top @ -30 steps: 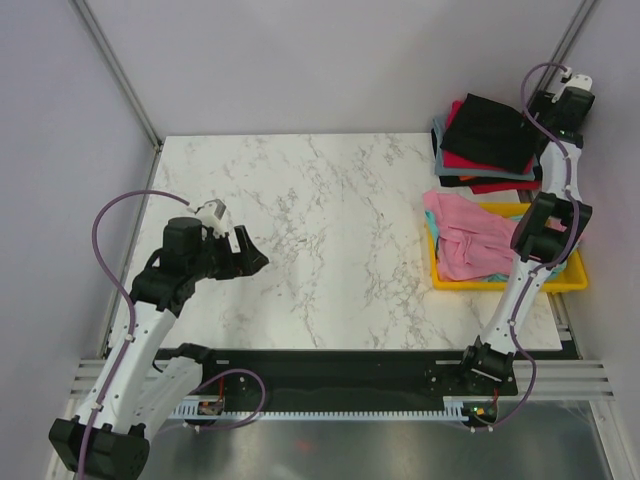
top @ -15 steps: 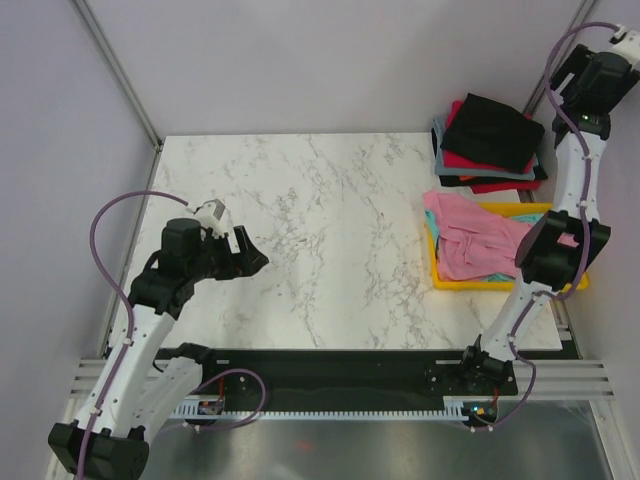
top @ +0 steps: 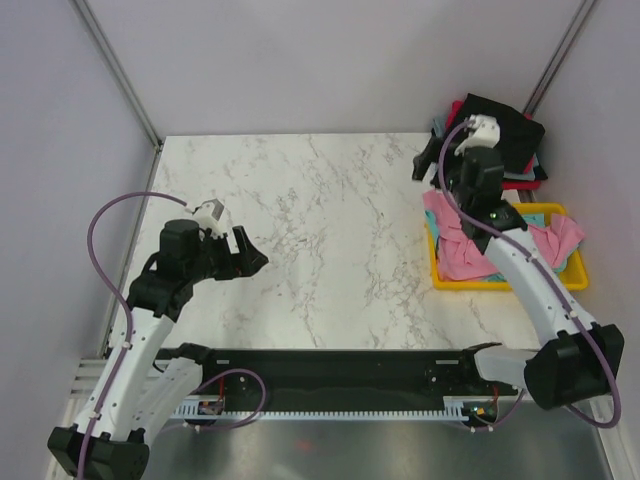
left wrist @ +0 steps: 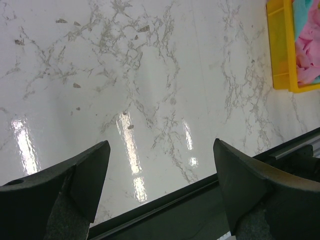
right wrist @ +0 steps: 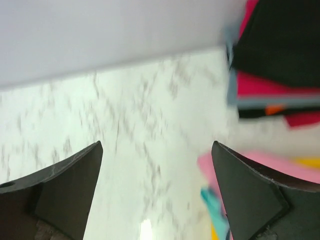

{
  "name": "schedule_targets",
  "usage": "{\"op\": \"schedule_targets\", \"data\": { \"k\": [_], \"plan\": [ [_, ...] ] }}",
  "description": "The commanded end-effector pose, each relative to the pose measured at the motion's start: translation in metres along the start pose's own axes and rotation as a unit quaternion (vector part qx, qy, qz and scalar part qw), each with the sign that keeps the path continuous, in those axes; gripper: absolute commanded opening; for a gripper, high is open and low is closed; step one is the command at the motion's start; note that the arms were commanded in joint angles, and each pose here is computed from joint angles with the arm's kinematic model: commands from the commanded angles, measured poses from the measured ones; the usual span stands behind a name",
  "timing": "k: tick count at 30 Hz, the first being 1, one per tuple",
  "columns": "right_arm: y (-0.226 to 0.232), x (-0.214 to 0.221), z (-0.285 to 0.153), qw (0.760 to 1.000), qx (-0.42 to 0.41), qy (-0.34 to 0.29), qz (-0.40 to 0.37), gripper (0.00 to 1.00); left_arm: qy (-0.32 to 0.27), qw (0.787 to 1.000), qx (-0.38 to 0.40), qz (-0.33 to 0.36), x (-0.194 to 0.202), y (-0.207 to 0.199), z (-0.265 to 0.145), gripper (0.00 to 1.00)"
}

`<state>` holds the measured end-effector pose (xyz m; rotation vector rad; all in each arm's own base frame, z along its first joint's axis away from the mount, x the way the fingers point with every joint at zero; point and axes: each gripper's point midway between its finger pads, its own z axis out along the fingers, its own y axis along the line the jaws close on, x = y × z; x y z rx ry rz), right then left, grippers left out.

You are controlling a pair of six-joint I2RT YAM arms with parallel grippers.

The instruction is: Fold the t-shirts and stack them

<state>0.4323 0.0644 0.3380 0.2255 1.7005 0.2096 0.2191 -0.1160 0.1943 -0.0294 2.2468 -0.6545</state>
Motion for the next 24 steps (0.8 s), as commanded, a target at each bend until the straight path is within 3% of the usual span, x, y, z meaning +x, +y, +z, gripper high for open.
{"op": "schedule_targets", "data": {
  "k": [1,2,4,7,13,24],
  "plan": [
    [0.005,0.07,-0.04,0.994,-0.04,0.076,0.062,0.98,-0.025,1.0,0.012,-0.001,-0.011,-0.006,-0.002,0.92],
    [-0.003,0.114,-0.051,0.99,-0.037,0.119,0.063,0.98,-0.026,1.0,0.012,-0.001,-0.011,-0.006,-0.002,0.92],
    [0.001,0.16,-0.08,0.982,-0.064,0.163,0.07,0.98,-0.028,1.0,0.011,-0.001,-0.011,-0.006,-0.003,0.92],
    [0.01,0.201,-0.119,0.972,-0.098,0.199,0.078,0.98,-0.03,1.0,0.008,-0.001,-0.012,-0.005,-0.003,0.92],
    [0.017,0.225,-0.163,0.963,-0.136,0.207,0.104,0.98,-0.039,0.999,0.005,-0.001,-0.014,-0.004,-0.006,0.92],
    [0.0,0.22,-0.159,0.973,-0.091,0.205,0.061,0.98,-0.033,0.999,0.004,-0.003,-0.012,-0.004,-0.004,0.91]
  ]
}}
